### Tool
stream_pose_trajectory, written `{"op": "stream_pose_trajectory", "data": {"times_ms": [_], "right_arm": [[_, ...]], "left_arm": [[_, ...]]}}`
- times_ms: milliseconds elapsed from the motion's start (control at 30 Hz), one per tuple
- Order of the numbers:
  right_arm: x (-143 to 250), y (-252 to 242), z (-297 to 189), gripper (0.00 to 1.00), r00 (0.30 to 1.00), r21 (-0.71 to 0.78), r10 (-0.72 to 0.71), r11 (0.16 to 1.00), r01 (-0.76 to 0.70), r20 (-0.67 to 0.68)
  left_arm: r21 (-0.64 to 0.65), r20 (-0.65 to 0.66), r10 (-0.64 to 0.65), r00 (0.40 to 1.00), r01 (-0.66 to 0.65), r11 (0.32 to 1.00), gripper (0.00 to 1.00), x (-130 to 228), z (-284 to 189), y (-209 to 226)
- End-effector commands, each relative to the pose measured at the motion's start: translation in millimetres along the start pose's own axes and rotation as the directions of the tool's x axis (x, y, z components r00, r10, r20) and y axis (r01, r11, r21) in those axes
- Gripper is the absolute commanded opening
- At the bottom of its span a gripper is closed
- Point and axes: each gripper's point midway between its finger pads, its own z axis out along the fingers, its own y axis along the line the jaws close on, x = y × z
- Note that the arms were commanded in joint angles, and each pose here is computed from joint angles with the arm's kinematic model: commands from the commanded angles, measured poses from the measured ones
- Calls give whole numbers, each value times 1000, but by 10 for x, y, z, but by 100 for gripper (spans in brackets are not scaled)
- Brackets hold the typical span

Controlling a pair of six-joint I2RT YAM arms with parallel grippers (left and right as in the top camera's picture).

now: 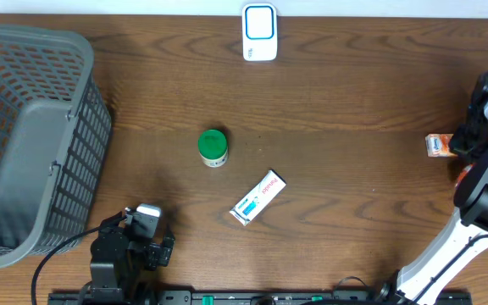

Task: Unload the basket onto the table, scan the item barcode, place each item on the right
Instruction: 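Carry the candy bar right and drop it beside the snack pack, then move the right gripper to the white Panadol box and grasp it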

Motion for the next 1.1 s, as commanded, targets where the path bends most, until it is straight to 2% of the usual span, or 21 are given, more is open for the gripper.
{"op": "stream_pose_trajectory", "data": {"times_ms": [0, 33, 67, 100, 367, 500, 600, 700, 833, 967, 1067], "right_arm": [[-17, 115, -57, 36, 999, -94, 44, 995, -45, -10], [-38, 128, -112, 58, 999, -111, 46, 993, -46, -4], [-66, 149, -190, 71, 999, -138, 46, 989, -45, 4], [-125, 184, -377, 99, 999, -188, 41, 982, -35, 30], [-198, 232, -1393, 99, 975, -399, 92, 917, -3, 204], [46, 466, -1965, 99, 964, -551, 68, 830, 88, 256], [446, 661, -2224, 99, 985, -615, 79, 788, 34, 155], [864, 836, -2297, 99, 997, -601, 77, 798, -56, 9], [1419, 1214, -2404, 99, 990, -591, 10, 801, -92, -141], [1865, 1750, -2455, 99, 981, -635, -159, 771, 51, -115], [2225, 2104, -2359, 99, 971, -621, -211, 778, 96, -113]], "left_arm": [[18, -55, -1, 999, 2, 1000, 98, 154, 26, -47], [18, -55, -1, 999, 2, 1000, 98, 154, 26, -47], [18, -55, -1, 999, 2, 1000, 98, 154, 26, -47], [18, -55, -1, 999, 2, 1000, 98, 154, 26, -47], [18, -55, -1, 999, 2, 1000, 98, 154, 26, -47], [18, -55, -1, 999, 2, 1000, 98, 154, 26, -47], [18, -55, -1, 999, 2, 1000, 99, 154, 26, -47], [18, -55, -1, 999, 2, 1000, 98, 154, 26, -47], [18, -55, -1, 999, 2, 1000, 98, 154, 26, -47], [18, -55, -1, 999, 2, 1000, 98, 154, 26, -47], [18, -55, -1, 999, 2, 1000, 98, 154, 26, -47]]}}
